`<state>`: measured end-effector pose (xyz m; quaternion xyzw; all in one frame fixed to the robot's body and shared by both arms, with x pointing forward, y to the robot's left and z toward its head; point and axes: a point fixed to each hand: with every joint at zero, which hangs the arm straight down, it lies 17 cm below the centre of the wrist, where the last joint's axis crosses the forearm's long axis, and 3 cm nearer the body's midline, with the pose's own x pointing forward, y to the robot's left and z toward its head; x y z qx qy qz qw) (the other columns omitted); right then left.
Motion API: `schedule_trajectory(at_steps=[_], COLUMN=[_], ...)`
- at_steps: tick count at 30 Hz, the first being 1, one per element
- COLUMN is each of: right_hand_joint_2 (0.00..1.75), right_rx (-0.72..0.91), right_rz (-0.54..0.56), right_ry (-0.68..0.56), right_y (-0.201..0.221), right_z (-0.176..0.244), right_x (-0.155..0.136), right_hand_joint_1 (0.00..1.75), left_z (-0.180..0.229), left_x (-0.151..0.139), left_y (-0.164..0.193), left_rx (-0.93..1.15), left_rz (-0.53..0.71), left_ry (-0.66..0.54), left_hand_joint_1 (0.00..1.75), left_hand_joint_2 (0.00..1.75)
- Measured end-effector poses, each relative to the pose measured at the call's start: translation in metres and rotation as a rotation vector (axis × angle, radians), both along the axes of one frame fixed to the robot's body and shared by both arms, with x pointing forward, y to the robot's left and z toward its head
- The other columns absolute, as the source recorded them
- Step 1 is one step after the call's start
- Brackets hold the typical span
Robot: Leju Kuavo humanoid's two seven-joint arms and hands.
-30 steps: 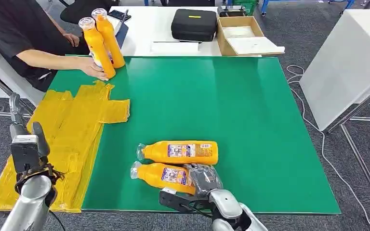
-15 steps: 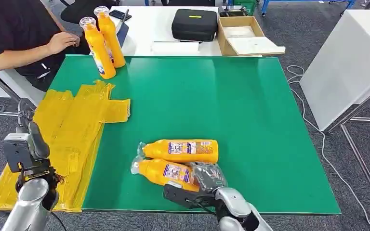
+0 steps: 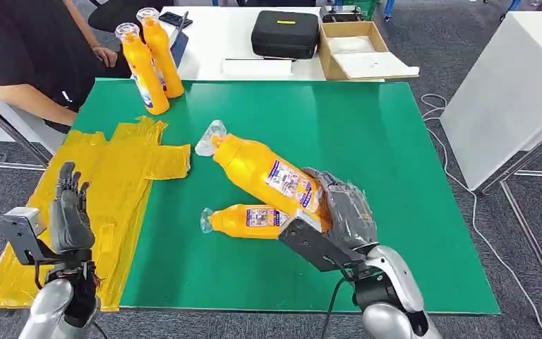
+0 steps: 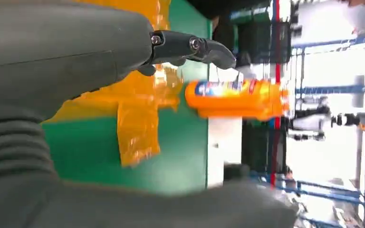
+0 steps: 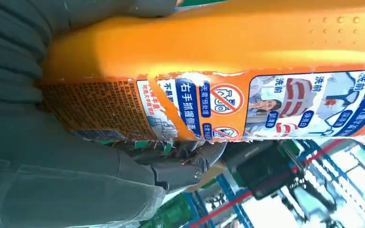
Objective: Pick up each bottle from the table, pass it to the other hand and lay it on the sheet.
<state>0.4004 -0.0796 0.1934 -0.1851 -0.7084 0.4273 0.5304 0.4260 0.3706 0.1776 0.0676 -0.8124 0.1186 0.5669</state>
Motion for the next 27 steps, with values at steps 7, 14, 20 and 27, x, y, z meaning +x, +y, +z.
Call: schedule_trajectory(at_steps=[7, 14, 20, 27], right_hand_joint_2=[1.75, 1.75, 1.75, 1.75], right_rx=[0.034, -0.054, -0.114, -0.213], right_rz=[-0.030, -0.007, 0.040, 0.044], right_ry=[0.017, 0.075, 0.102, 0.062], right_y=[0.005, 0.053, 0.088, 0.107], right_z=[0.003, -0.021, -0.033, -0.038], right_x=[0.015, 0.021, 0.014, 0.009], right_hand_joint_1=[1.75, 1.75, 1.75, 1.75], left_z=[0.007, 0.029, 0.050, 0.060], left_x=[0.001, -0.005, -0.014, -0.019], left_y=[-0.045, -0.100, -0.135, -0.158], left_rx=[-0.169, -0.331, -0.374, -0.416], left_rz=[-0.174, -0.347, -0.444, -0.501], left_ry=[-0.025, -0.050, -0.079, -0.075], left_hand_joint_1=[0.00, 0.00, 0.00, 0.00], left_hand_joint_2=[1.75, 1.75, 1.75, 1.75])
